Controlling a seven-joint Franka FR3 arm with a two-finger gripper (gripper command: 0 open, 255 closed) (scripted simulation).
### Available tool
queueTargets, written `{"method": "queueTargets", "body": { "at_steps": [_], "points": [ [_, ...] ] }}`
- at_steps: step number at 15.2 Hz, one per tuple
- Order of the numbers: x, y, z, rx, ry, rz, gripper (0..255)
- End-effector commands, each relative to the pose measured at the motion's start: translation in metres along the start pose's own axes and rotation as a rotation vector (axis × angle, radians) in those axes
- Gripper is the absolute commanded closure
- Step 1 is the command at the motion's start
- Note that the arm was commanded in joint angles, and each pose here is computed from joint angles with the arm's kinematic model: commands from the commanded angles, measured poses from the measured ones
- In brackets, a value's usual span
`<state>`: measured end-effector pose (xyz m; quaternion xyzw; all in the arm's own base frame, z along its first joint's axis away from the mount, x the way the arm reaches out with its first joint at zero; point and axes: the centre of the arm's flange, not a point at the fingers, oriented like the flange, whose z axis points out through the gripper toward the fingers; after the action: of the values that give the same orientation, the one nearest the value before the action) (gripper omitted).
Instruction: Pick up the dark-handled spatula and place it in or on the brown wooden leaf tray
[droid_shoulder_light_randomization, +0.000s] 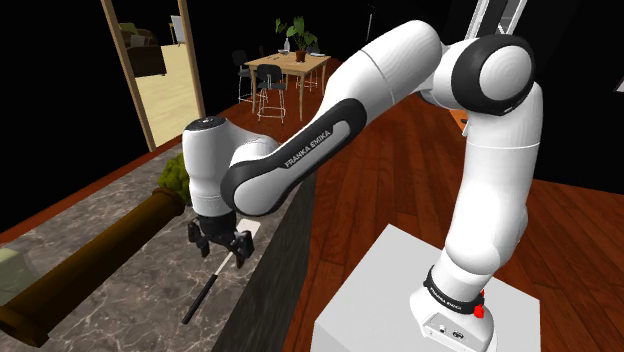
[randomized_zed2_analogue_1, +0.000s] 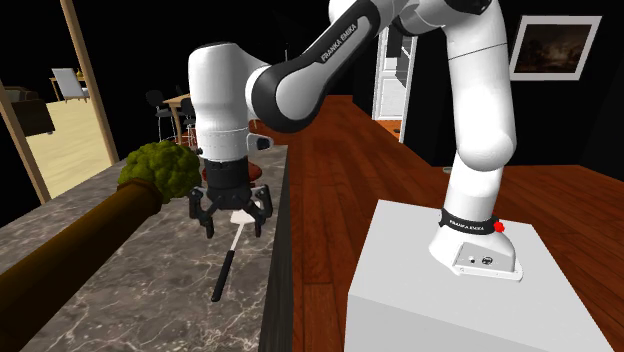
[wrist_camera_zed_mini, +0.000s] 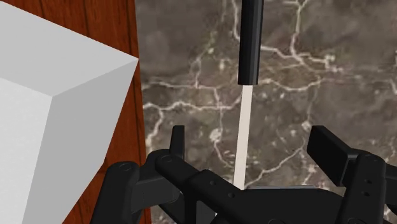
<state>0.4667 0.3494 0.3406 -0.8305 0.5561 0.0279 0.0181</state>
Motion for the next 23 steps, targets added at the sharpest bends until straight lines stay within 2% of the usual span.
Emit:
{"method": "queueTargets", "body": {
  "at_steps": [1,6,7,16,23],
  "points": [
    [0.001,0.0,0.002,0.001,0.0,0.0,0],
    [0.001,0.0,0.002,0.0,0.0,0.0,0],
    [0.001,0.0,0.002,0.0,0.0,0.0,255],
    [0.001,0.0,0.002,0.001,0.0,0.0,255],
    [-0.002,0.0,-0.035,0.001,0.0,0.0,255]
  ]
}}
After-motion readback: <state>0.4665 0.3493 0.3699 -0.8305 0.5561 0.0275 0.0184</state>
